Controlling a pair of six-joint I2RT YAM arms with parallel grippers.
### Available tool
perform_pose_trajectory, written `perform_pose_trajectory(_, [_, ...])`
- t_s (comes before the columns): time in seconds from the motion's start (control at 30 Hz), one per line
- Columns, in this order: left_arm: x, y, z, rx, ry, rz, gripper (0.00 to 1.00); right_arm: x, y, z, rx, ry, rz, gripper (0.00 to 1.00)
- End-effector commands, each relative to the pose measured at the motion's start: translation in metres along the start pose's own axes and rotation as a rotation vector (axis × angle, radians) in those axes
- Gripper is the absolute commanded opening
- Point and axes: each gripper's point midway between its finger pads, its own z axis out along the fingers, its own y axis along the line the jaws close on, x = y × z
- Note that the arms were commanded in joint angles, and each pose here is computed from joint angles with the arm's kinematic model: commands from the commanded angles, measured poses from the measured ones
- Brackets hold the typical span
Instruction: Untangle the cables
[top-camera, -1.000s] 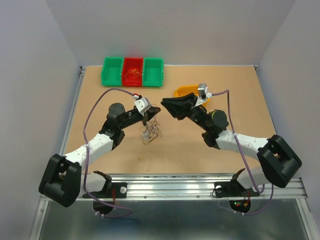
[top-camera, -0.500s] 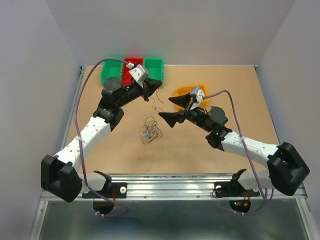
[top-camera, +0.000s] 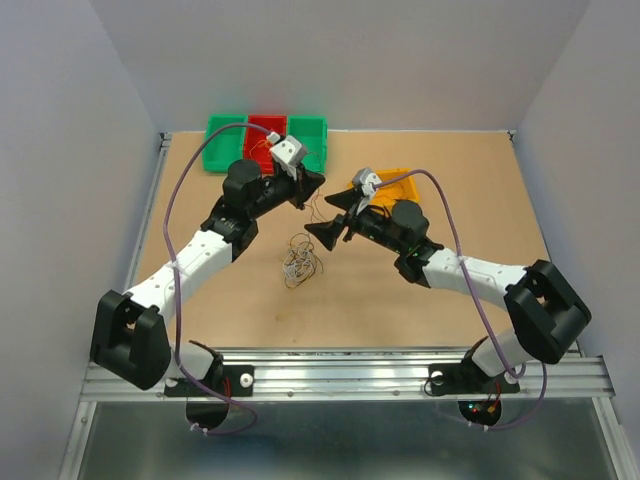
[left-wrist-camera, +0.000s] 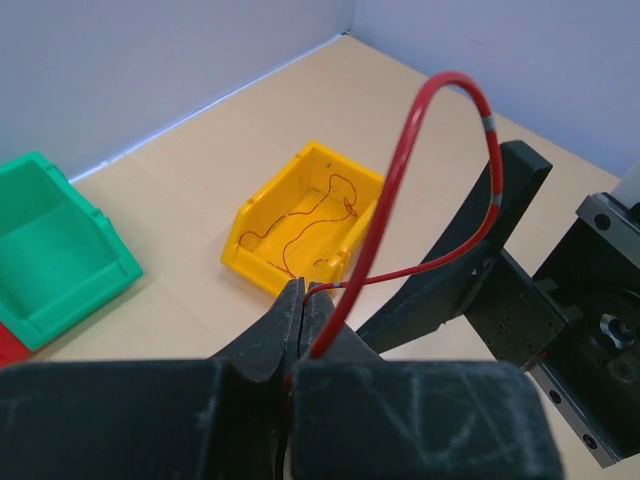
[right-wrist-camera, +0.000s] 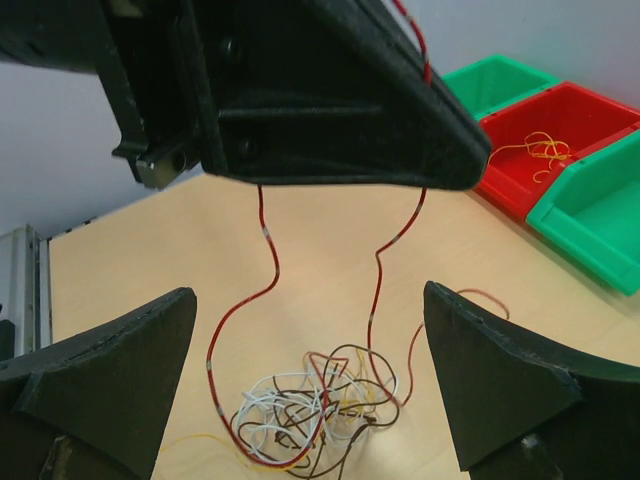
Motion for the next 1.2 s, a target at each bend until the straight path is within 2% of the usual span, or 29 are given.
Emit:
perform_pose_trajectory(0.0, [-0.013, -0.006, -0.006, -0.003, -0.060, 0.029, 0.00, -0.027, -0.001, 0.019, -0.006, -0.068, -0.022, 1.00])
perform_pose_trajectory(0.27, [-0.009, -0.021, -0.021, 0.050, -0.059, 0.034, 0.00, -0.024, -0.018, 0.034, 0.064, -0.072, -0.010, 1.00])
perform_pose_trajectory(0.4, [-0.006, -0.026, -0.021, 0.076, -0.044, 0.024, 0.00, -0.021, -0.023, 0.039, 0.080, -0.072, -0.011, 0.77])
perform_pose_trajectory(0.43, [-0.006, -0.026, -0.020, 0.078, -0.043, 0.023, 0.00, -0.020, -0.023, 0.040, 0.077, -0.070, -0.011, 0.62])
perform_pose_trajectory(0.5, [-0.002, -0.027, -0.019, 0.088, -0.029, 0.012, 0.00, -0.020, -0.019, 0.041, 0.052, -0.075, -0.016, 0.49])
perform_pose_trajectory(0.53, [-0.002, -0.027, -0.019, 0.089, -0.029, 0.012, 0.00, -0.018, -0.017, 0.041, 0.039, -0.075, -0.019, 0.35])
perform_pose_trajectory(0.6, [0.004, -0.027, -0.016, 0.097, -0.010, -0.005, 0.00, -0.021, -0.008, 0.041, -0.011, -0.087, -0.028, 0.21])
perform_pose_trajectory(0.63, [0.003, -0.029, -0.015, 0.106, -0.009, -0.008, 0.00, -0.021, -0.004, 0.041, -0.032, -0.087, -0.030, 0.08])
perform_pose_trajectory(0.67, [0.003, -0.028, -0.015, 0.106, -0.006, -0.011, 0.00, -0.020, -0.003, 0.040, -0.041, -0.086, -0.035, 0.01])
perform_pose_trajectory(0.77, [0.006, -0.023, -0.013, 0.099, 0.003, -0.025, 0.00, -0.022, 0.000, 0.037, -0.051, -0.092, -0.041, 0.01])
perform_pose_trajectory(0.87, [0.007, 0.004, -0.013, 0.008, 0.005, -0.054, 0.02, -0.025, -0.004, 0.032, -0.019, -0.100, -0.034, 0.01])
perform_pose_trajectory(0.93, [0.004, 0.033, -0.020, -0.063, -0.017, -0.092, 0.16, -0.023, -0.005, 0.027, -0.003, -0.097, -0.035, 0.01])
perform_pose_trajectory(1.1, [0.010, 0.063, -0.023, -0.067, -0.022, -0.131, 0.22, -0.028, 0.003, 0.014, -0.029, -0.103, -0.057, 0.00])
perform_pose_trajectory(1.17, [0.013, 0.069, -0.023, -0.088, -0.020, -0.127, 0.34, -0.025, 0.008, 0.011, -0.056, -0.096, -0.064, 0.00])
